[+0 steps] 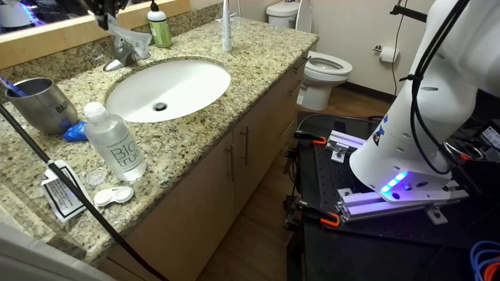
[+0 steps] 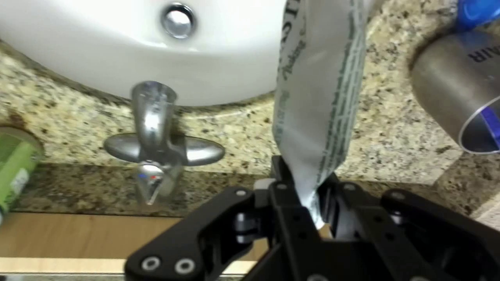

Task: Pick the toothpaste and place it on the left of the counter

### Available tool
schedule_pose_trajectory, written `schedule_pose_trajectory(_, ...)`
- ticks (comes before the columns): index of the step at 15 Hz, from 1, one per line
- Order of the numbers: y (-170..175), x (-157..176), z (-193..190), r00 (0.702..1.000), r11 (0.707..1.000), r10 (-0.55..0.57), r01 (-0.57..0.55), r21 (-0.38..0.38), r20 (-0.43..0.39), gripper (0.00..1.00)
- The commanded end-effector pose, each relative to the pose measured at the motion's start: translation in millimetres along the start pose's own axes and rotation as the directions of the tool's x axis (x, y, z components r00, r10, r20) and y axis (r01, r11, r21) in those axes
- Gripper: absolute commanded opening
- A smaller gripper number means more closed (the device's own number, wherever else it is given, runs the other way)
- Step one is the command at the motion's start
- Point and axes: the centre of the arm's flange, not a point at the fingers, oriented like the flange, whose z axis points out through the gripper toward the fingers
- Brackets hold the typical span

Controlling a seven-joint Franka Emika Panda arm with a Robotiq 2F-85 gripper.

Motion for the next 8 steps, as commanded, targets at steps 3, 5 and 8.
schedule_pose_trajectory(3, -32, 3, 28, 0.999, 1.0, 0.01, -0.009, 0.03, -0.052, 0.19)
schedule_pose_trajectory(5, -32, 2, 32, 0.999, 1.0, 0.009, -0.008, 0.029, -0.046, 0.19)
schedule_pose_trajectory(8, -31, 5, 52, 1.0, 1.0, -0.002, 0.002, 0.009, 0.012, 0.05)
